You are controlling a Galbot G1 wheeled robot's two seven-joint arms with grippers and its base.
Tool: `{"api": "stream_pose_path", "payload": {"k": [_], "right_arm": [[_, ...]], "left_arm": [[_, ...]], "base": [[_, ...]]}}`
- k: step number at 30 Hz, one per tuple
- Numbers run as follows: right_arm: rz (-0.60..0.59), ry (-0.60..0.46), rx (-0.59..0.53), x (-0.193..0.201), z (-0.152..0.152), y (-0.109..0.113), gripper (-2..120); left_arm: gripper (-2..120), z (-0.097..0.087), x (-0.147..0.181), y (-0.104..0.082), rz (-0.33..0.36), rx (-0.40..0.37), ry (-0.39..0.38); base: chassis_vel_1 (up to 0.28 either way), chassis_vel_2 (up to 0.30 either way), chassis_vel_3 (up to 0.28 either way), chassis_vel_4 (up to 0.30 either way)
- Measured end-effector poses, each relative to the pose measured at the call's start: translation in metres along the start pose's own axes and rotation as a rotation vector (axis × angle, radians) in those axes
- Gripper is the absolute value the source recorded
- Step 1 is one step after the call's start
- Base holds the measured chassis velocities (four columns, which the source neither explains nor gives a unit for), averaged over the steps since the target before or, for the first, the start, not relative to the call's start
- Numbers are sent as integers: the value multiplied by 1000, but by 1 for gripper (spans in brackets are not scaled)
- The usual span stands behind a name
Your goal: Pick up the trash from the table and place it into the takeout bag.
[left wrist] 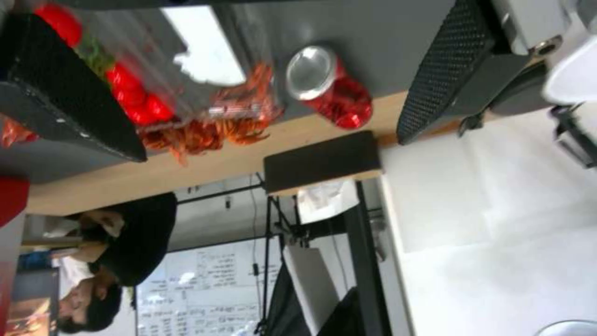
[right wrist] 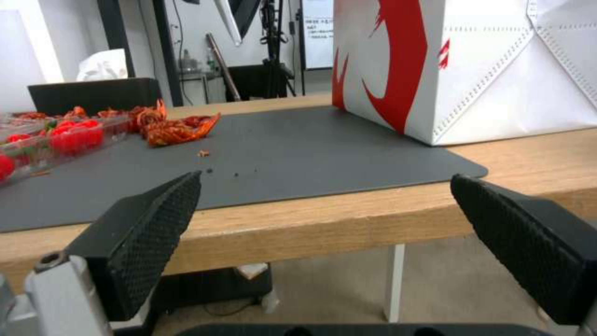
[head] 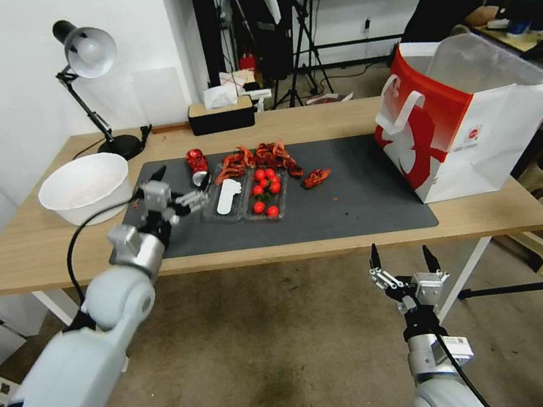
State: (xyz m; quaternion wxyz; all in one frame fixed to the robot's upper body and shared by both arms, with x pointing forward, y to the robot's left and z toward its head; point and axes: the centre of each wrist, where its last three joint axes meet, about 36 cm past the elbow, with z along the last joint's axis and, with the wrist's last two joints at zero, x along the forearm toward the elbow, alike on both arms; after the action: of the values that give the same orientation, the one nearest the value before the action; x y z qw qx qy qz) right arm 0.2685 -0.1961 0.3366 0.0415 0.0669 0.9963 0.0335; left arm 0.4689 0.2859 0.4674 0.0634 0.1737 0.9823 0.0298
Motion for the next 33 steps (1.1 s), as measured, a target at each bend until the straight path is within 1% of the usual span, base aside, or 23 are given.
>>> {"api": "stream_pose_path", "payload": {"k": [1, 2, 3, 5, 6, 9, 11, 13, 14, 15, 17, 18, 19, 21, 22, 24, 25, 27, 28, 31, 33], "right_arm": [[1, 0, 3, 1, 0, -1, 100], [3, 0, 4, 1, 0, -2, 100], [3, 0, 4, 1, 0, -2, 100], [5, -3, 4, 0, 0, -2, 100], [5, -3, 4, 0, 0, -2, 100], [7, -7, 2, 0, -2, -2, 100], [7, -7, 2, 0, -2, -2, 100], [10, -9, 1, 0, -2, -2, 100], [11, -10, 1, 0, -2, -3, 100], [11, -10, 1, 0, -2, -3, 100], [13, -12, 1, -1, -2, -3, 100], [15, -12, 0, -1, -2, -3, 100], [15, -12, 0, -1, -2, -3, 100], [16, -11, -1, -1, -2, -3, 100], [17, -10, -1, -1, -1, -3, 100], [18, -10, -1, -2, -1, -3, 100], [19, -9, 0, -2, 0, -4, 100], [19, -8, 0, -2, 1, -4, 100], [19, -8, 0, -2, 1, -4, 100], [21, -5, -1, -2, 3, -4, 100], [21, -5, -2, -2, 3, -3, 100]], "left_arm": [[100, 10, 19, -5, -18, 5, 12], [100, 15, 26, -7, -26, 2, 15], [100, 15, 26, -7, -26, 2, 15], [100, 22, 43, -9, -53, -6, 20], [100, 22, 43, -9, -53, -6, 20], [100, 29, 63, -7, -86, -22, 28], [100, 32, 70, -7, -96, -22, 33], [100, 38, 88, -4, -138, -17, 38], [100, 45, 106, -1, -175, -15, 47], [100, 45, 106, -1, -175, -15, 47], [100, 51, 124, 4, -213, -31, 51], [100, 58, 140, 4, -234, -35, 67], [100, 58, 140, 4, -234, -35, 67], [100, 63, 153, 4, -255, -35, 75], [100, 71, 165, 1, -270, -38, 76], [100, 73, 168, 0, -274, -39, 76], [100, 79, 176, -2, -285, -42, 77], [100, 85, 183, -4, -295, -42, 79], [100, 85, 183, -4, -295, -42, 79], [100, 98, 196, -10, -309, -39, 88], [100, 100, 198, -12, -309, -37, 89]], "base": [[0, 0, 0, 0], [0, 0, 0, 0], [0, 0, 0, 0], [0, 0, 0, 0], [0, 0, 0, 0], [0, 0, 0, 0], [0, 0, 0, 0], [0, 0, 0, 0], [0, 0, 0, 0], [0, 0, 0, 0], [0, 0, 0, 0], [0, 0, 0, 0], [0, 0, 0, 0], [0, 0, 0, 0], [0, 0, 0, 0], [0, 0, 0, 0], [0, 0, 0, 0], [0, 0, 0, 0], [0, 0, 0, 0], [0, 0, 0, 0], [0, 0, 0, 0]]}}
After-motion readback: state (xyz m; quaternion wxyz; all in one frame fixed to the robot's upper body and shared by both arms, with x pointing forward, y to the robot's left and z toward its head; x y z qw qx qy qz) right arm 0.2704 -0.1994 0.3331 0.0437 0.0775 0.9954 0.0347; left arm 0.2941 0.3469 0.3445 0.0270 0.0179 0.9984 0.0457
